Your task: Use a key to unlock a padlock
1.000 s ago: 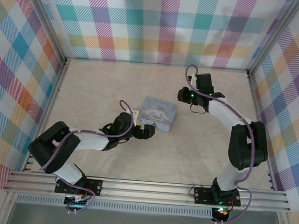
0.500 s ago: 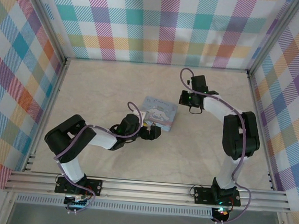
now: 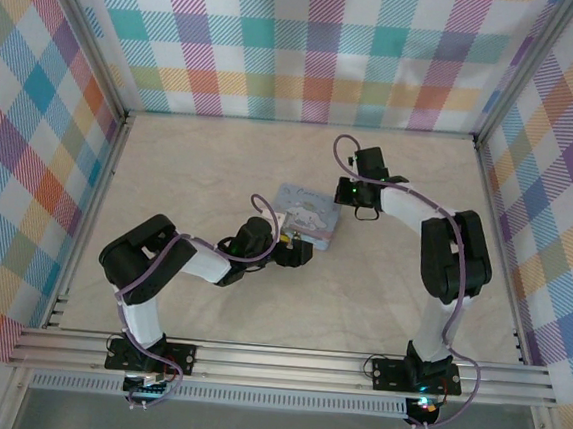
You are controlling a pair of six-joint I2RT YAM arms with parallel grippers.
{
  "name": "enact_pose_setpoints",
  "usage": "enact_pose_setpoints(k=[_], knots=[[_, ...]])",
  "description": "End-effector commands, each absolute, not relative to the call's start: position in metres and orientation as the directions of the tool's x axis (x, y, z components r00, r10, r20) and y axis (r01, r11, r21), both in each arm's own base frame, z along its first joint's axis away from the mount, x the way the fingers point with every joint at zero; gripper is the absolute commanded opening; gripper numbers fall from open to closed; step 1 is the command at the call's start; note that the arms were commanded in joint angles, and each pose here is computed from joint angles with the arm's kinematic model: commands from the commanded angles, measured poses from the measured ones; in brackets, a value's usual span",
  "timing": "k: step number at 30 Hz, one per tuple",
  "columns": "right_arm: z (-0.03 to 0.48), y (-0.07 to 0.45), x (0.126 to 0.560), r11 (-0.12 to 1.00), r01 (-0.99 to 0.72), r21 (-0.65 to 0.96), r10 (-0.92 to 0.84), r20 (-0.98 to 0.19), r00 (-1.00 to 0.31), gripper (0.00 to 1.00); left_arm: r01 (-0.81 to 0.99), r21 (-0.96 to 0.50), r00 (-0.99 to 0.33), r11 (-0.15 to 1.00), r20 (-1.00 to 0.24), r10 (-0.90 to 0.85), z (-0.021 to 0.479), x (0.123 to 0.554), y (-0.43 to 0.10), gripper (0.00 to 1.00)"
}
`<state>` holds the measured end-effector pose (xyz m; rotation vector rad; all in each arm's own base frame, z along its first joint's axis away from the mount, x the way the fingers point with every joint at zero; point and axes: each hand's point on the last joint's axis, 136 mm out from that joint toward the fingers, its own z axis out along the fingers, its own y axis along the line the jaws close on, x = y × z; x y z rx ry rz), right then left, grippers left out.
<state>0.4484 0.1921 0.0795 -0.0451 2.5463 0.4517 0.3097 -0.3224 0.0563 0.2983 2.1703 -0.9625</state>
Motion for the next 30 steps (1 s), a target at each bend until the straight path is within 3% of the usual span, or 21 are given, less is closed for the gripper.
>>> enact_pose_setpoints(k=[1, 16, 30], knots=[[0.072, 0.198, 0.448, 0.941, -0.133, 0.311, 0.052, -0.521, -0.852, 0.00, 0.540, -0.565, -0.688, 0.624, -0.723, -0.060, 0.066, 0.306, -0.345, 0.91], [0.072, 0.204, 0.446, 0.938, -0.140, 0.317, 0.047, -0.516, -0.855, 0.00, 0.609, -0.569, -0.668, 0.553, -0.744, -0.029, 0.070, 0.298, -0.362, 0.81], [0.070, 0.205, 0.444, 0.936, -0.140, 0.324, 0.050, -0.515, -0.856, 0.00, 0.592, -0.440, -0.558, 0.675, -0.828, -0.050, 0.060, 0.310, -0.350, 0.91]])
